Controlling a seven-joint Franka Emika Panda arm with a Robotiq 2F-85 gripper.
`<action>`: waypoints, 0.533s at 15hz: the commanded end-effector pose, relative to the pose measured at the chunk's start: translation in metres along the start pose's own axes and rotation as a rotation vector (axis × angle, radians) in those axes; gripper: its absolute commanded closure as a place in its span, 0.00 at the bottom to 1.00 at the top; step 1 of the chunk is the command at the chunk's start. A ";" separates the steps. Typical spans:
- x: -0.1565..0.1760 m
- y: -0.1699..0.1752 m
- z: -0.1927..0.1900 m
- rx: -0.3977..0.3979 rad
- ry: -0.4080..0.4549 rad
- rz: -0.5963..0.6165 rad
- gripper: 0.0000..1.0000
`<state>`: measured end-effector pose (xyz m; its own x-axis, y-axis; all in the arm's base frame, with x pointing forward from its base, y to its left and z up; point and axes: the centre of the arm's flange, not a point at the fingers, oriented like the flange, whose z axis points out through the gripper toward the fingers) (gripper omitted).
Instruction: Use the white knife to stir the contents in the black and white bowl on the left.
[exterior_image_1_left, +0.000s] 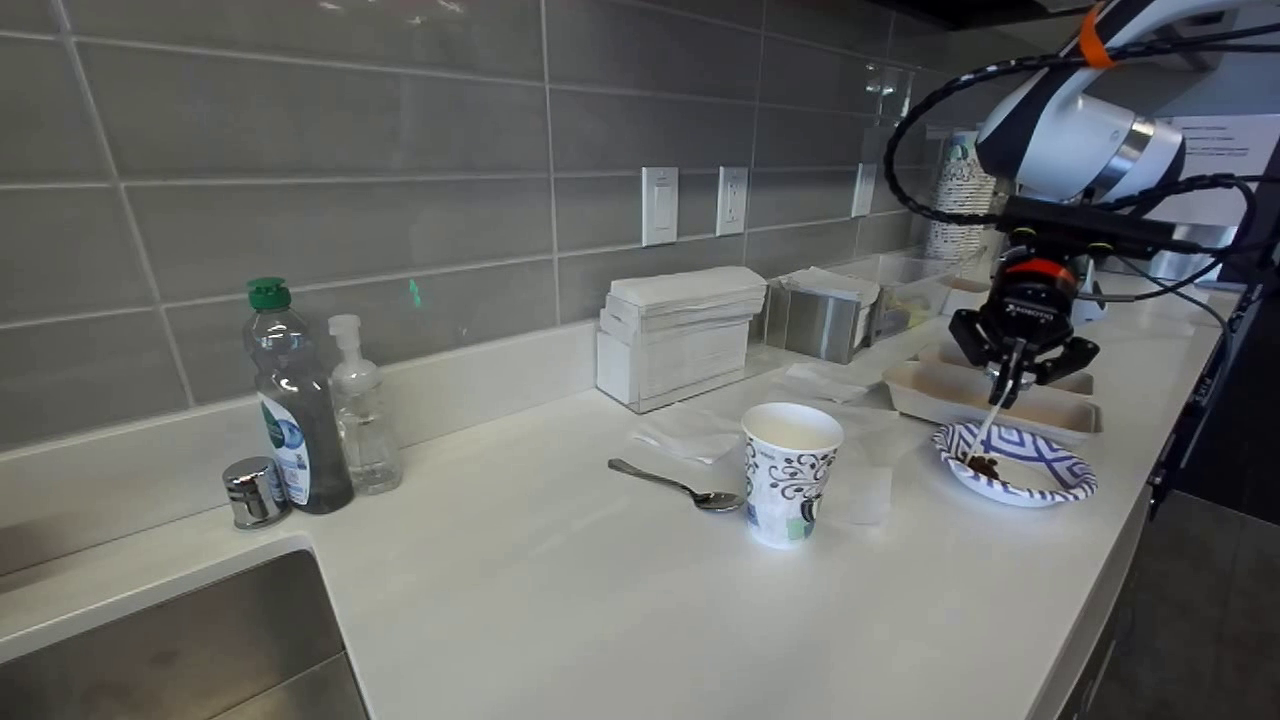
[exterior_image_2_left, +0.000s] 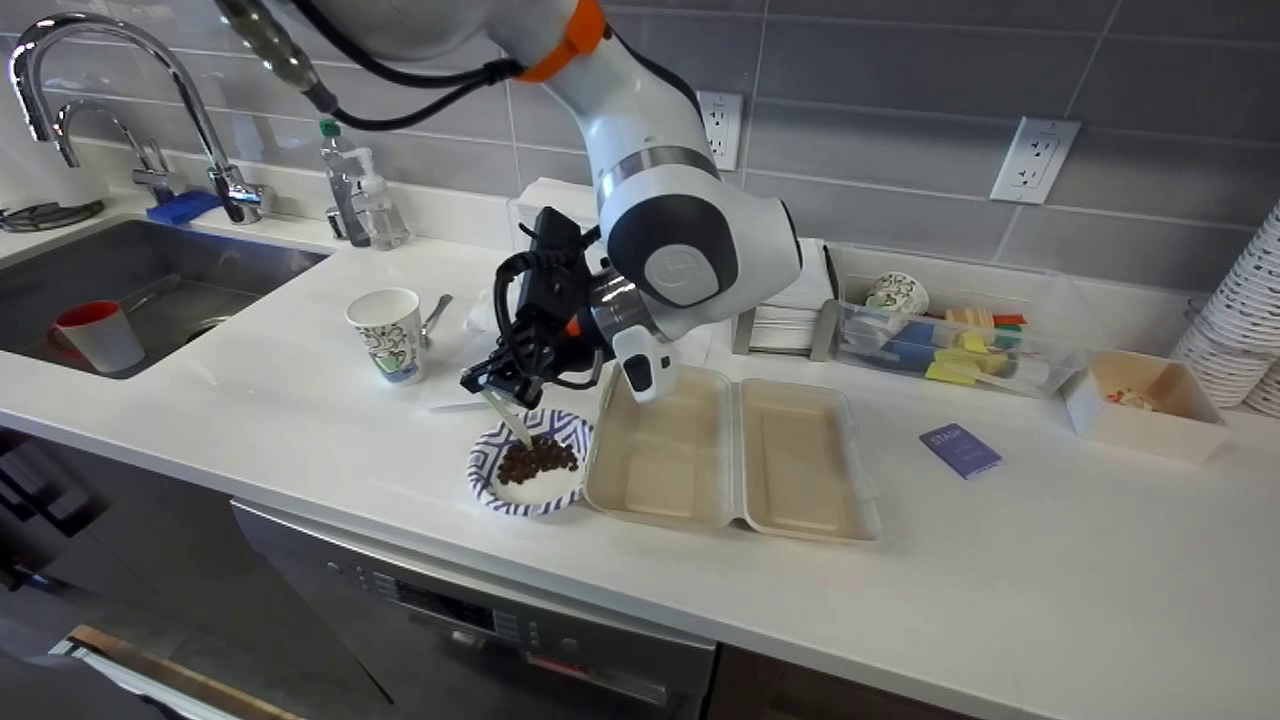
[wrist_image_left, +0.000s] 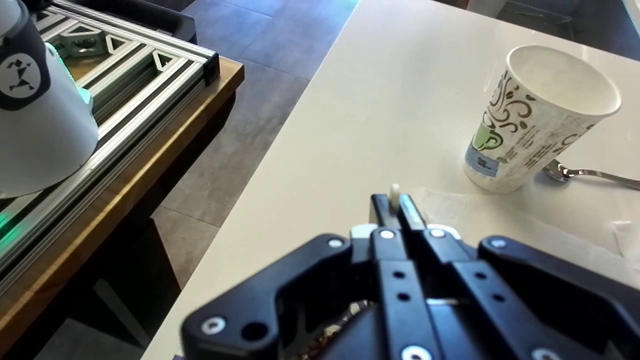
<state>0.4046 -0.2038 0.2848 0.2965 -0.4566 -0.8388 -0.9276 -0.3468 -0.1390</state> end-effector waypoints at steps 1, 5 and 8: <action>0.003 -0.007 0.007 0.042 0.004 -0.029 0.99; -0.004 -0.007 0.009 0.005 -0.019 -0.019 0.99; -0.011 -0.003 0.008 -0.023 -0.045 -0.019 0.99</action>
<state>0.4087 -0.1948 0.2855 0.3095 -0.4346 -0.8458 -0.9224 -0.3534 -0.1559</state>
